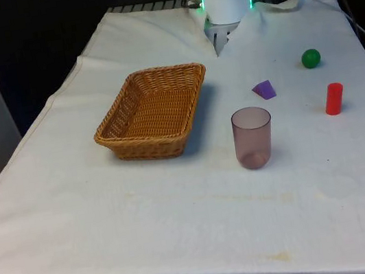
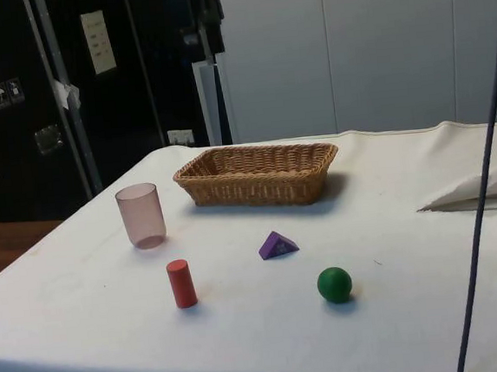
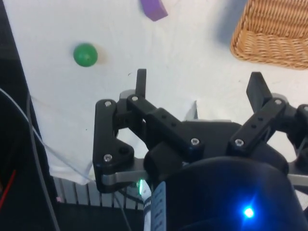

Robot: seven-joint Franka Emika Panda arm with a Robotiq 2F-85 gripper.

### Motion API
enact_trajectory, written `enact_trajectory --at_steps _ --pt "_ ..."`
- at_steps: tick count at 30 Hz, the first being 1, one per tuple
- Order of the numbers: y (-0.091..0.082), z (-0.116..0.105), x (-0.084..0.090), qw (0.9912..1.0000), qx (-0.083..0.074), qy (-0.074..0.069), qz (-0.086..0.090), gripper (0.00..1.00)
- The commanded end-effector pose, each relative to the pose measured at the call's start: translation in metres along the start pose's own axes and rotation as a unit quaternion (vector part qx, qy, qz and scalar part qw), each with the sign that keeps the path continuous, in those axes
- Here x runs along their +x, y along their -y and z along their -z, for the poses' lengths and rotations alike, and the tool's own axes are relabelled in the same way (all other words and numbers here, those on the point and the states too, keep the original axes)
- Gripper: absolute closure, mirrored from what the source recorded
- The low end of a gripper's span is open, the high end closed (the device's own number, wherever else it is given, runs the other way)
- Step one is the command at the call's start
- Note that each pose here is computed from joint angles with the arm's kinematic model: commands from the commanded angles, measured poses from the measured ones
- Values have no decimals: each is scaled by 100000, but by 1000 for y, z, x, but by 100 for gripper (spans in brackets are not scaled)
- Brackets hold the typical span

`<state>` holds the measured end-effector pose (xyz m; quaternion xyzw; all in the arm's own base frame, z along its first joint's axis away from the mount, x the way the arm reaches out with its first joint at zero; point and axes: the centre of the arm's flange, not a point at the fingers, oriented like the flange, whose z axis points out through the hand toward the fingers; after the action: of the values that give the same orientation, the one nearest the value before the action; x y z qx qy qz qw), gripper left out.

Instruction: Pick up the triangular block and place it into the basket.

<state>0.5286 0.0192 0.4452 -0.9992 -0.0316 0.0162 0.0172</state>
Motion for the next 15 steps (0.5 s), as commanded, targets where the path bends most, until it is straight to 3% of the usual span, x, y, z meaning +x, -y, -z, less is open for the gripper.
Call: enact_trajectory --at_steps 1,2,9,10,15 --pt "1 -3 -3 100000 10 109 118 0" --pt "4 -5 -7 99999 -350 -357 140 0" --pt "19 -34 -26 99980 -44 491 1943 0" --pt "17 -30 -23 99981 171 925 1728 0" --pt "28 -53 -32 99953 -25 505 3036 0"
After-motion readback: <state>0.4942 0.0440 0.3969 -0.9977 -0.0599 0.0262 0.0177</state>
